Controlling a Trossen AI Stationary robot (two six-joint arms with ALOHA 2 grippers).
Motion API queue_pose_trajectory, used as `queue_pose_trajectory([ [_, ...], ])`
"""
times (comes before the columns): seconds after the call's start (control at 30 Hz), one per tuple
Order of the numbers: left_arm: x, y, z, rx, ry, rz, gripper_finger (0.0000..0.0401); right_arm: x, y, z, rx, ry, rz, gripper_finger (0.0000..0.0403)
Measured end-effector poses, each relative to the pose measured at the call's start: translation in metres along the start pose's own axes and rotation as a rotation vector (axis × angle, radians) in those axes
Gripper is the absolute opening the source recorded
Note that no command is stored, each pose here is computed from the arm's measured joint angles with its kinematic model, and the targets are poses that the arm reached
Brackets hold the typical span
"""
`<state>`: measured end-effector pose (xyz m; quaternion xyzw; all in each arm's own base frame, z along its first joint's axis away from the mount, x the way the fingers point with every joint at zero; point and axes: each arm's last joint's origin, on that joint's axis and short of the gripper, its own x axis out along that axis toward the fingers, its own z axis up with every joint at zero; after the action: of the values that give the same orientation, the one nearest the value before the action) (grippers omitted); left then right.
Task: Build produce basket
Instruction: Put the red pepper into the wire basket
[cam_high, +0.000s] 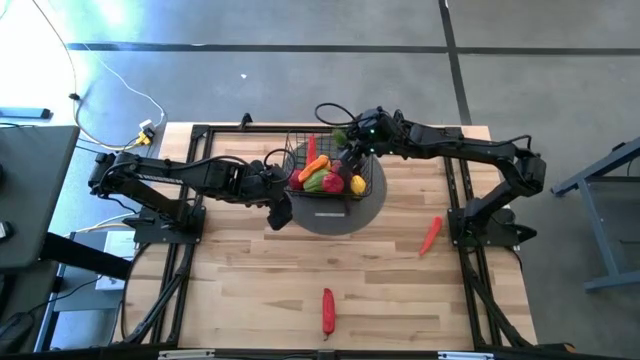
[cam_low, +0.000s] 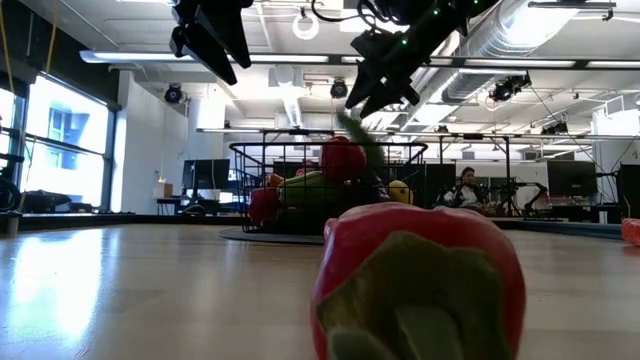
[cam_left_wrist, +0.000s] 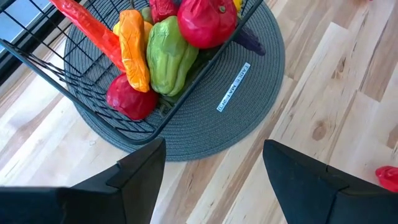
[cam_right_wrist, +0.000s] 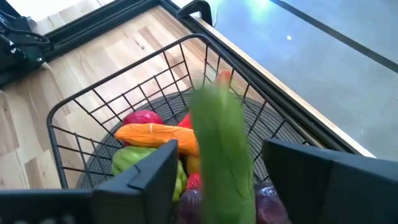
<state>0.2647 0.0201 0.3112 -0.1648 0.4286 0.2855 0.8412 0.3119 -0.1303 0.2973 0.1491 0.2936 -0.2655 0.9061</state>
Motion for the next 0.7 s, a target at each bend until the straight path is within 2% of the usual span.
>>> queue_pose_trajectory([
  [0.13,0.000,0.000,0.000,0.003,0.000,0.000,0.0262,0.000,0.000,0.000,0.005,0.001,0.000,0.0249],
  [0.27,0.000,0.000,0.000,0.004,0.000,0.000,0.0262,0.000,0.000,0.000,0.103,0.001,0.001,0.0273],
  [0.4,0.000,0.000,0.000,0.004,0.000,0.000,0.0262,-0.001,0.002,-0.001,0.207,0.003,0.005,0.0280],
  [0.7,-0.003,-0.010,-0.005,0.170,0.023,-0.078,0.0262,-0.007,0.038,-0.010,0.216,0.029,0.089,0.0282],
])
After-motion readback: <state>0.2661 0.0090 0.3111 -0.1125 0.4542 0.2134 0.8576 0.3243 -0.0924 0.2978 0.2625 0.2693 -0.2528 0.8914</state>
